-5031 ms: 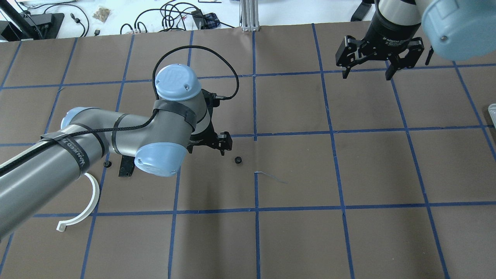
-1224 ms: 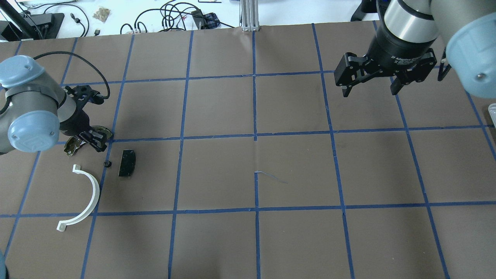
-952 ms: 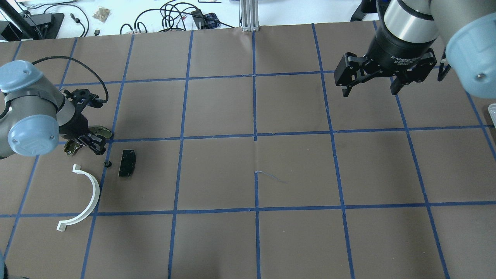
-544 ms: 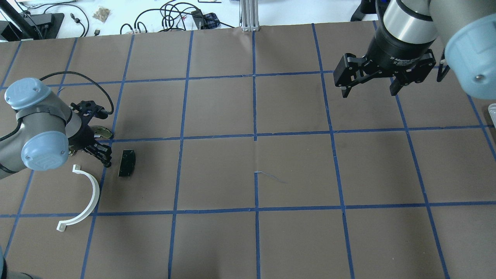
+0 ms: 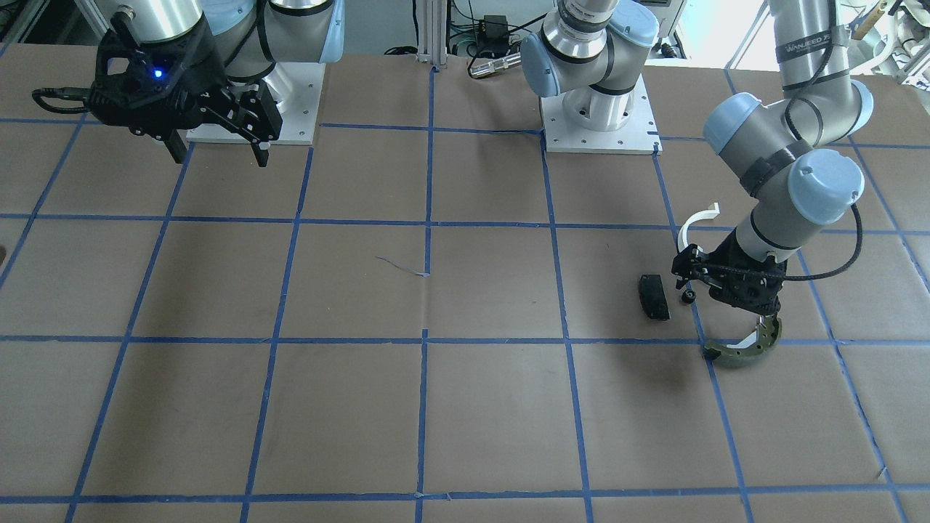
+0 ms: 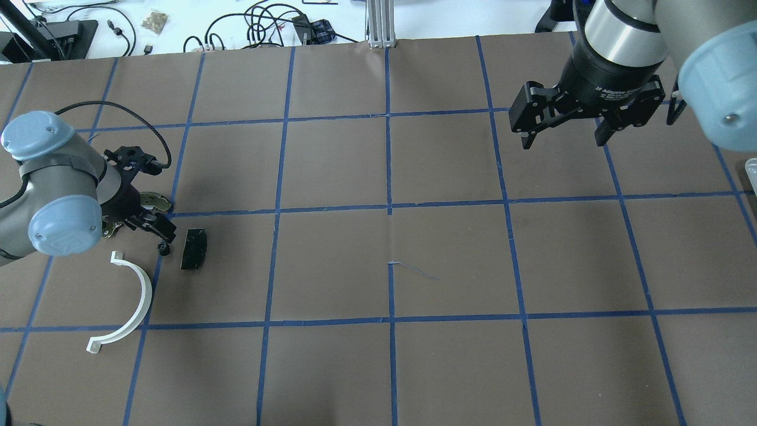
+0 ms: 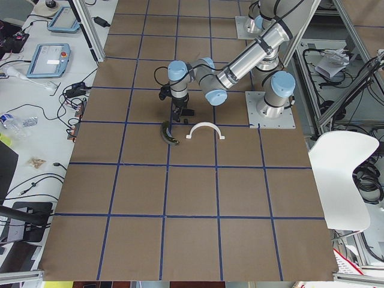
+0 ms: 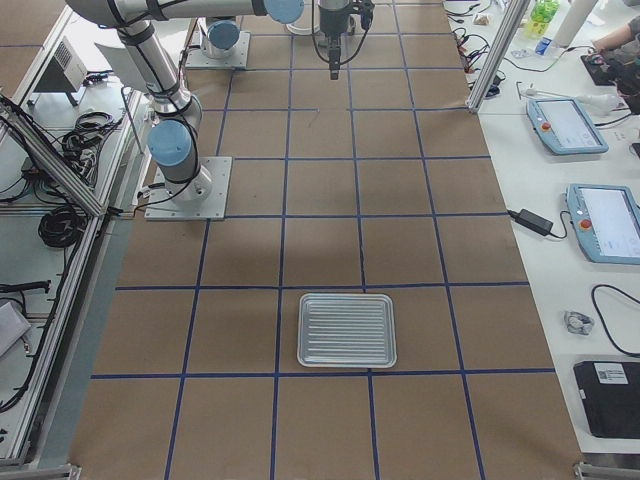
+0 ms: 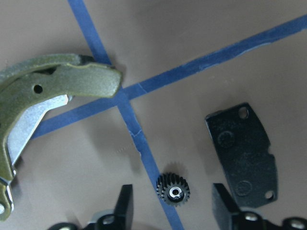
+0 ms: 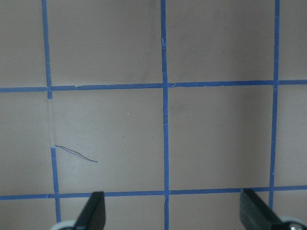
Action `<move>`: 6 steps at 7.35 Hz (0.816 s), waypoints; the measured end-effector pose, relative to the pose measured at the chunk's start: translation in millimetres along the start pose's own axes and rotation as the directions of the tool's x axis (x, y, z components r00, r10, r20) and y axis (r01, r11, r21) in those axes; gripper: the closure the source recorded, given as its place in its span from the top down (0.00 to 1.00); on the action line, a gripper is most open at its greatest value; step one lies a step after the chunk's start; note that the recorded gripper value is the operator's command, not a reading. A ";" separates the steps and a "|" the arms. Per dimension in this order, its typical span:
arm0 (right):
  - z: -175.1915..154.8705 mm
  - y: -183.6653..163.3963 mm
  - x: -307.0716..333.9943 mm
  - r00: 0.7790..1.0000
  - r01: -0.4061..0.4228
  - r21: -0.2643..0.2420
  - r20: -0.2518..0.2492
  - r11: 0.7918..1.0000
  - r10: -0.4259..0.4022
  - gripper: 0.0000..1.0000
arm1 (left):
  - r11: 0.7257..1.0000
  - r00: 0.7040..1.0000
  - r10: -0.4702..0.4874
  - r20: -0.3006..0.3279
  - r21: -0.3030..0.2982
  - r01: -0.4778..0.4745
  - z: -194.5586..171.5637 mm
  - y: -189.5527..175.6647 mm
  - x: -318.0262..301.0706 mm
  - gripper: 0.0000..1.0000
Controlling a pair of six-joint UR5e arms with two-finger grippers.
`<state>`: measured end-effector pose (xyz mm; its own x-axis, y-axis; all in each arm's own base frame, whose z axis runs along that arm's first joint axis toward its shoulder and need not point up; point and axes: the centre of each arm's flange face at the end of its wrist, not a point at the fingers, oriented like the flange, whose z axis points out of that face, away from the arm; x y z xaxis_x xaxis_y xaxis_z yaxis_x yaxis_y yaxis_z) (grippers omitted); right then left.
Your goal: Place bearing gear from tray to pile
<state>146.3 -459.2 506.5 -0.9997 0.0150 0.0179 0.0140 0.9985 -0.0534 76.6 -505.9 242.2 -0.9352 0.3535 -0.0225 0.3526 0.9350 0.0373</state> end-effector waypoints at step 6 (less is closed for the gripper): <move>0.6 -0.7 0.2 1.000 0.003 -0.002 0.004 1.000 -0.003 1.00 | 0.965 0.965 -0.261 -0.023 -0.031 0.261 -243.7 -97.6 165.9 1.00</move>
<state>146.1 -459.9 506.0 -0.9998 0.0117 0.0142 0.0110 0.9986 -0.0517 -121.3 -545.1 478.3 -0.9953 0.0961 -0.0081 0.0954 0.9936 0.0608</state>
